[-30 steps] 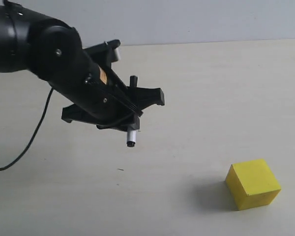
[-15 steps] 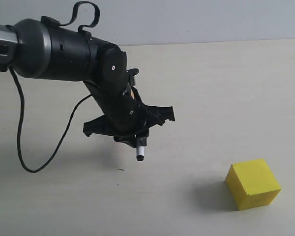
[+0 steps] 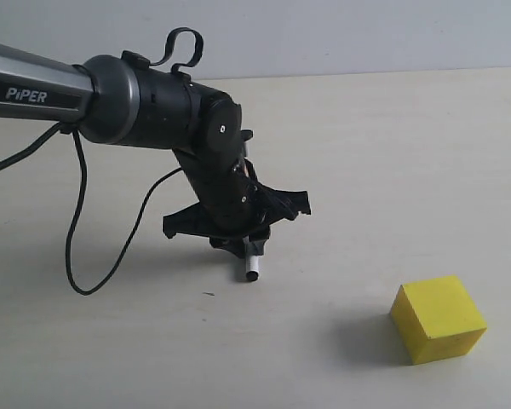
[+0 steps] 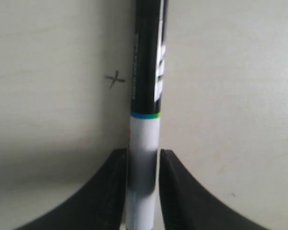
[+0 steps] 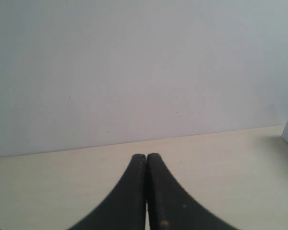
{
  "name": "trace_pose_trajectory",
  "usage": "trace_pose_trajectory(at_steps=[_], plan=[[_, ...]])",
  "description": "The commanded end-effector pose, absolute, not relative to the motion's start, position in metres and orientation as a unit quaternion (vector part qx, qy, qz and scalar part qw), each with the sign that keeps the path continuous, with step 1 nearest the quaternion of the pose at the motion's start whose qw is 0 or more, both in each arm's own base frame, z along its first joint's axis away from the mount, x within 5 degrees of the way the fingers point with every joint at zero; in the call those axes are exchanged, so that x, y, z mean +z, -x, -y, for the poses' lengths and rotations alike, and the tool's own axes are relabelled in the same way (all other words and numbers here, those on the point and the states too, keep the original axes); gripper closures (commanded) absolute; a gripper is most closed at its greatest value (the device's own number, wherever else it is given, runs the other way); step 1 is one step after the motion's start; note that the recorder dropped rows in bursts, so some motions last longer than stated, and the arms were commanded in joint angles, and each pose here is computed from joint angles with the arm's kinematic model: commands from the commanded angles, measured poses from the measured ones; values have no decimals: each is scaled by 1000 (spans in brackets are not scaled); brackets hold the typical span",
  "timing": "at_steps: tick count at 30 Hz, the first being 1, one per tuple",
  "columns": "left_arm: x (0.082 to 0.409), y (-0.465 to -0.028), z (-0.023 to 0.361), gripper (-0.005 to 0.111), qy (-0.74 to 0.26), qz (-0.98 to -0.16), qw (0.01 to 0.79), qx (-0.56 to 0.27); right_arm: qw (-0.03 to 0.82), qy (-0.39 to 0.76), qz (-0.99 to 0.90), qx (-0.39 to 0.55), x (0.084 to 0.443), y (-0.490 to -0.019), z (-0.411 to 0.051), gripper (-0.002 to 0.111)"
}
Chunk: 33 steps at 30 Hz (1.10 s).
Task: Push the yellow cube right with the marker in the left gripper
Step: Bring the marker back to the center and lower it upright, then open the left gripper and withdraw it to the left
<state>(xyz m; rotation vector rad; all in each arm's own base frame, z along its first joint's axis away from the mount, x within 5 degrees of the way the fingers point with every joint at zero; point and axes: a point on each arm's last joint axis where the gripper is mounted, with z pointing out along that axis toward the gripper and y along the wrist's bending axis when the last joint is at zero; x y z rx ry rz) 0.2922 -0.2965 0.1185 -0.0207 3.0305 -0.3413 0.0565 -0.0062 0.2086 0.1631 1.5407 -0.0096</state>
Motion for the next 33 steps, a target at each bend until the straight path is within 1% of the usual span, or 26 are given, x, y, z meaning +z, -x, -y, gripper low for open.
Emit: trace_pose_trajectory(at_steps=[1,3,6,12,17,18,20,23,24,26,29,32,33], plan=[[120,-294,296,75,14,-993,43,-112,716,-72,-694,-11,208,-56,7,108],[120,-294,296,68,14,-993,44,-113,716,-72,-694,-11,208,-56,7,108],[120,-294,296,63,12,-993,44,-113,716,-72,-694,-11,208,-56,7,108],[123,-295,296,63,7,-992,49,-112,716,-72,-694,-11,208,-56,7,108],[151,-296,296,64,-18,-991,64,-120,716,-72,-694,-11,208,-56,7,108],[160,-296,295,65,-27,-990,69,-119,716,-72,-694,-11,208,-56,7,108],[176,-294,293,75,-53,-989,80,-117,716,-72,-694,-11,208,-56,7,108],[203,-290,284,103,-90,-984,106,-107,716,-72,-694,-11,208,-56,7,108],[210,-287,280,106,-98,-983,113,-104,716,-72,-694,-11,208,-56,7,108],[220,-279,271,107,-105,-981,127,-102,716,-72,-694,-11,208,-56,7,108],[231,-263,250,107,-121,-973,167,-102,716,-72,-694,-11,208,-56,7,108],[239,-238,225,107,-123,-959,217,-137,716,-72,-694,-11,208,-56,7,108],[245,-219,208,107,-123,-945,254,-168,716,-72,-694,-11,208,-56,7,108]])
